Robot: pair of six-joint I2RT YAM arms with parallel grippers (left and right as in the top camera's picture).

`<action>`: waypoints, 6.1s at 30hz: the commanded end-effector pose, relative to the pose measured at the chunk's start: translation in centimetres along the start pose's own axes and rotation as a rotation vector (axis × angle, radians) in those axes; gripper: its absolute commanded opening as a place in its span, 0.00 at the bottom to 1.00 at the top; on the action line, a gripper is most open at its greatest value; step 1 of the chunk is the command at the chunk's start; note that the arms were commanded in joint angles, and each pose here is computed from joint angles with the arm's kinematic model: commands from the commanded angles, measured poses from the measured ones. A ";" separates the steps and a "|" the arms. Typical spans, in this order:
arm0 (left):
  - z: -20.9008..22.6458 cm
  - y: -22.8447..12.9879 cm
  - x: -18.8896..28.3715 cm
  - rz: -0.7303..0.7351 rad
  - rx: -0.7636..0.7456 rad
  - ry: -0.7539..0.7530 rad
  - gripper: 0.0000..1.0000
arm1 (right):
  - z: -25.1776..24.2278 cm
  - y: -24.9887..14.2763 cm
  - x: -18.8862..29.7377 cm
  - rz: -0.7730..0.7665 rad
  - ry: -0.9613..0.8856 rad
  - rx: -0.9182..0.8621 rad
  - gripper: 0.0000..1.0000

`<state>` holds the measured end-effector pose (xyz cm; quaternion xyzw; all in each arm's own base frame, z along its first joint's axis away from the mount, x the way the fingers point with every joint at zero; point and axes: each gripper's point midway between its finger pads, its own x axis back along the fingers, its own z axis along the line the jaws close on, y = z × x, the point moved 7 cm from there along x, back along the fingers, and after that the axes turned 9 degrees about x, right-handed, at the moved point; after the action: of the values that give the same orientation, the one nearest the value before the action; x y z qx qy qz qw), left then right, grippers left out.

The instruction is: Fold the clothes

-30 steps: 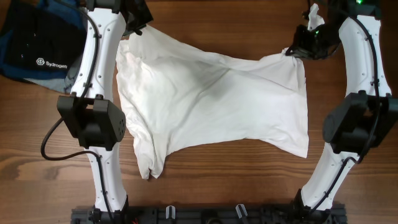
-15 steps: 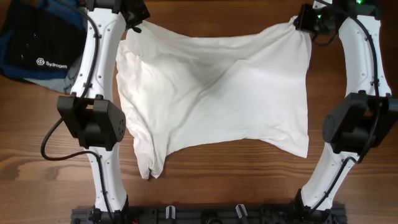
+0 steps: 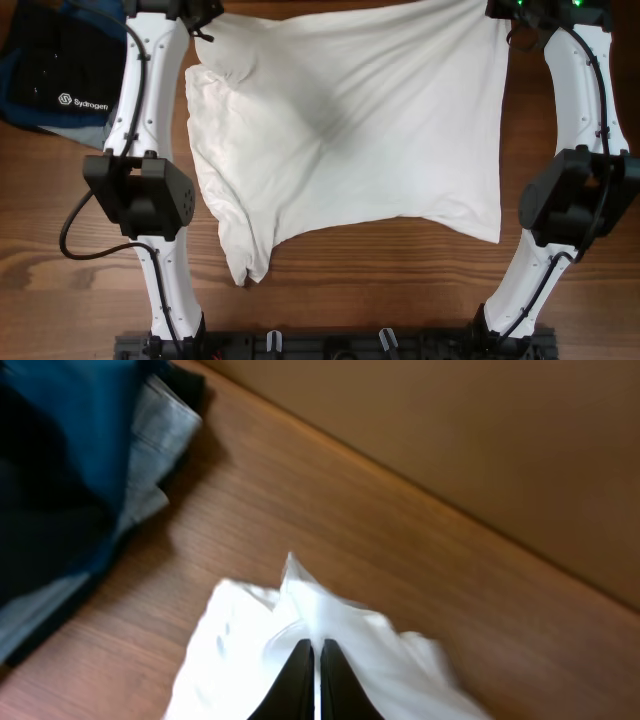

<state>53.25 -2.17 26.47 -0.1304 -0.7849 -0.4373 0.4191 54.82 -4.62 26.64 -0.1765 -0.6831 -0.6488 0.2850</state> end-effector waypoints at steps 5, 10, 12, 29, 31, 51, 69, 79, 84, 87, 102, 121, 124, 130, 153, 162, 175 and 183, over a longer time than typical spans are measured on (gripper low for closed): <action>1.6 3.9 0.2 -0.120 -0.018 -0.014 0.04 | -0.2 1.5 1.2 -0.049 -0.035 0.046 0.04; 0.9 4.0 0.3 -0.130 -0.029 -0.050 0.04 | -0.1 1.2 1.2 -0.033 -0.031 0.050 0.04; 0.7 3.0 0.1 -0.066 -0.038 -0.073 0.04 | 0.0 1.0 1.2 -0.023 -0.028 0.047 0.04; -0.8 -7.9 -7.0 0.458 -0.072 -0.165 0.32 | 5.4 -1.8 0.8 0.161 0.137 0.070 0.04; -1.3 -8.9 -7.5 0.473 -0.086 -0.163 0.28 | 6.1 -1.7 0.7 0.160 0.147 0.079 0.04; 2.9 -10.6 -13.8 0.523 -0.046 -0.022 0.21 | 6.6 -1.7 0.7 0.160 0.155 0.095 0.04; 0.9 -10.1 -14.2 0.451 -0.062 -0.092 0.32 | 6.6 -1.7 0.7 0.156 0.157 0.114 0.04; 0.5 -10.2 -14.1 0.443 -0.067 -0.102 0.09 | 6.6 -1.7 0.7 0.155 0.156 0.114 0.04; 0.5 -10.2 -14.1 0.445 -0.067 -0.101 0.38 | 6.6 -1.7 0.7 0.155 0.156 0.116 0.05; 1.0 -10.1 -14.1 0.448 -0.068 -0.086 0.40 | 6.5 -1.7 0.7 0.157 0.147 0.127 0.04; 0.4 -8.6 -10.9 0.509 0.036 -0.175 0.25 | 6.5 -1.8 0.7 0.164 0.145 0.124 0.04; -0.7 -7.1 -10.2 0.406 0.022 -0.199 0.34 | 6.6 -2.0 0.7 0.174 0.153 0.117 0.04; -0.6 -7.5 -11.1 0.414 0.023 -0.191 0.34 | 6.6 -2.1 0.7 0.180 0.155 0.116 0.04; 0.0 -9.7 -13.7 0.466 0.025 -0.155 0.33 | 6.6 -2.2 0.7 0.186 0.154 0.108 0.04; 1.1 -12.7 -15.5 0.507 -0.062 -0.040 0.04 | 6.7 -2.4 0.8 0.197 0.165 0.104 0.04; -0.8 -10.5 -14.4 0.408 -0.060 -0.125 0.04 | 6.7 -2.1 0.7 0.180 0.160 0.109 0.04; -5.7 -1.5 -3.5 0.057 -0.060 -0.333 0.04 | 5.9 -0.9 0.5 0.117 0.110 0.123 0.04; -5.6 -1.1 -2.4 0.037 -0.084 -0.328 0.04 | 3.1 0.1 0.7 0.053 0.033 0.067 0.04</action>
<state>57.24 -7.15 25.07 -0.2417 -0.8283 -0.4170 0.2856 53.69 0.37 25.26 -0.1599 -0.6924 -0.6030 0.3624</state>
